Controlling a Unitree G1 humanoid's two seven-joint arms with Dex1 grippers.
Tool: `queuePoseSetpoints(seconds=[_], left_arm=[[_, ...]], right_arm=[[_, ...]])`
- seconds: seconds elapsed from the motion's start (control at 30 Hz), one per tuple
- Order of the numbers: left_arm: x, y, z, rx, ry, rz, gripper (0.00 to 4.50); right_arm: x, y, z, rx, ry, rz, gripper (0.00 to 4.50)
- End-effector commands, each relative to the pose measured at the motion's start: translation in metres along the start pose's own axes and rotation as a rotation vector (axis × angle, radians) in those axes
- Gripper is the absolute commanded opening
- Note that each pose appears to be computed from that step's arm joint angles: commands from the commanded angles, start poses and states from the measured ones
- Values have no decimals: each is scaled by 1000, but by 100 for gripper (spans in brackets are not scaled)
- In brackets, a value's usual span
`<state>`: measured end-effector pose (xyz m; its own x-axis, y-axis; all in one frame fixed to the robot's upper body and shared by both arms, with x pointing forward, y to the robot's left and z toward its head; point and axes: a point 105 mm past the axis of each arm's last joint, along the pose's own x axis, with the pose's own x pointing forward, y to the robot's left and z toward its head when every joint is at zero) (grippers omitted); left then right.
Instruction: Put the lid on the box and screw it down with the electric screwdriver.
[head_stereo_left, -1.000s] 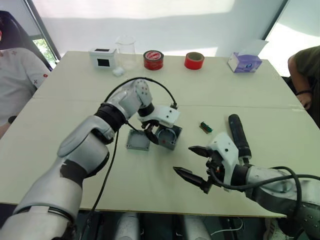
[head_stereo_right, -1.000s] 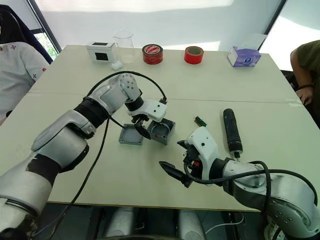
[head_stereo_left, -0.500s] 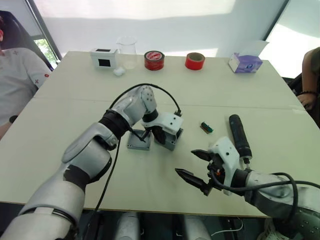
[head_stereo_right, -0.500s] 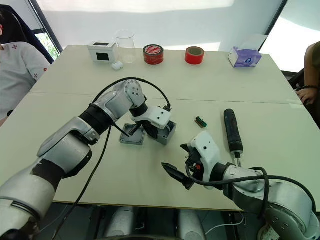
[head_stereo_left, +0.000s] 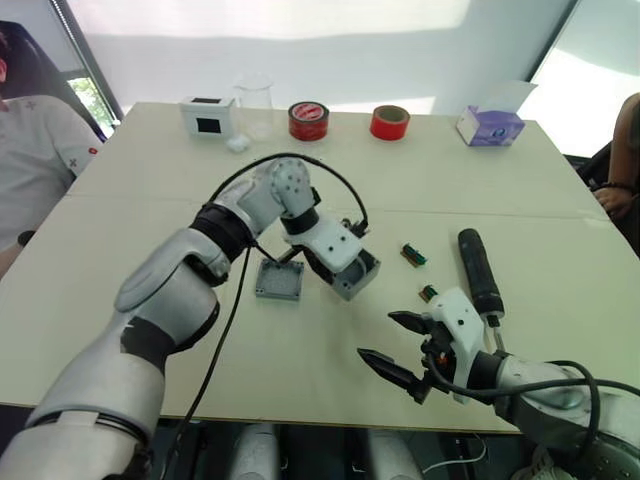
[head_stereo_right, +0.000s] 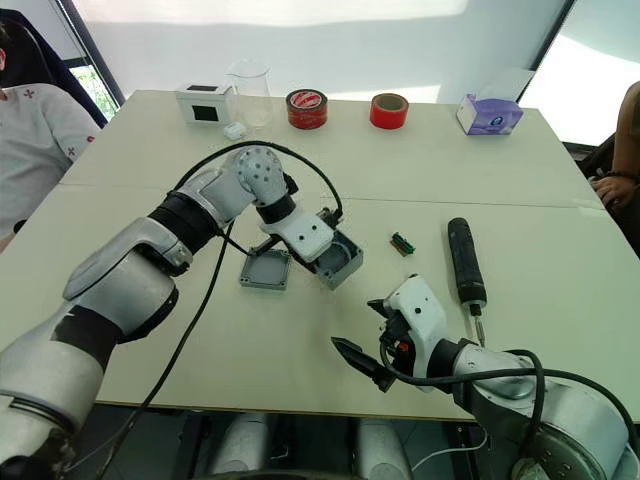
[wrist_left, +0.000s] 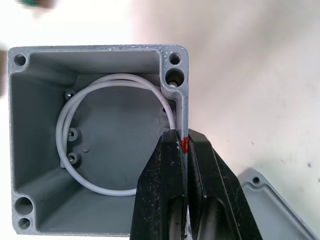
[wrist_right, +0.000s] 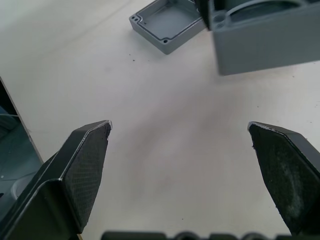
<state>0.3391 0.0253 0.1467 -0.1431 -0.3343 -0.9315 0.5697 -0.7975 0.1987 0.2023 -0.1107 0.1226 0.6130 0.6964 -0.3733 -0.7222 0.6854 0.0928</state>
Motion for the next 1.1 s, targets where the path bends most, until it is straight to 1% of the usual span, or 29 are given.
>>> queuePoseSetpoints(seconds=[0.03, 0.13, 0.23, 0.27, 0.33, 0.37, 0.4, 0.47, 0.5, 0.57, 0.6, 0.63, 0.67, 0.7, 0.73, 0.77, 0.8, 0.87, 0.9, 0.97, 1.0, 1.07, 1.1], left_arm=[[-5, 4, 7, 59, -15, 0, 4], [-2, 4, 9, 60, -31, -9, 4], [0, 3, 9, 69, -35, -20, 83], [0, 3, 10, 70, -39, -22, 119], [-3, 8, 14, 46, -70, 8, 209], [-8, 12, 15, 22, -79, 26, 242], [-10, 14, 16, 5, -85, 38, 242], [-29, 19, 16, -69, -100, 92, 242], [-43, 22, 18, -126, -132, 138, 242], [-84, 25, 15, -330, -246, 275, 242], [-99, 23, 9, -434, -281, 349, 242], [-111, 22, -2, -563, -286, 441, 242], [-117, 19, -17, -733, -259, 520, 242], [-120, 13, -34, -909, -207, 591, 242], [-123, 2, -52, -1089, -169, 668, 242], [-123, -11, -63, -1226, -142, 711, 242], [-122, -21, -68, -1306, -128, 737, 242], [-120, -39, -70, -1454, -142, 766, 242], [-118, -49, -72, -1553, -147, 791, 242], [-113, -65, -72, -1704, -155, 814, 242], [-105, -73, -73, -1772, -160, 810, 242], [-91, -82, -76, -1857, -181, 801, 242], [-88, -82, -76, -1859, -181, 805, 242]], right_arm=[[-3, 5, 9, -25, -52, 6, 450], [-3, 8, 10, -22, -58, 5, 450], [-3, 10, 12, -22, -64, 7, 450], [-3, 10, 13, -23, -66, 7, 450], [-2, 12, 16, -29, -70, 18, 450], [-2, 13, 18, -33, -72, 24, 450], [-2, 13, 19, -36, -72, 28, 450], [-2, 15, 25, -55, -80, 52, 450], [-3, 17, 31, -69, -93, 69, 450], [-5, 18, 55, -115, -158, 117, 450], [-5, 19, 64, -139, -182, 138, 450], [-5, 19, 72, -168, -198, 157, 450], [-4, 19, 78, -204, -200, 171, 450], [-1, 19, 82, -240, -195, 181, 450], [2, 21, 86, -285, -186, 205, 450], [5, 23, 88, -323, -173, 226, 450], [6, 24, 89, -346, -164, 240, 450], [10, 22, 90, -398, -141, 249, 450], [12, 21, 90, -426, -131, 255, 450], [15, 19, 91, -461, -119, 269, 450], [17, 19, 91, -485, -110, 281, 450], [20, 19, 91, -521, -99, 298, 450], [22, 19, 91, -532, -95, 302, 450]])
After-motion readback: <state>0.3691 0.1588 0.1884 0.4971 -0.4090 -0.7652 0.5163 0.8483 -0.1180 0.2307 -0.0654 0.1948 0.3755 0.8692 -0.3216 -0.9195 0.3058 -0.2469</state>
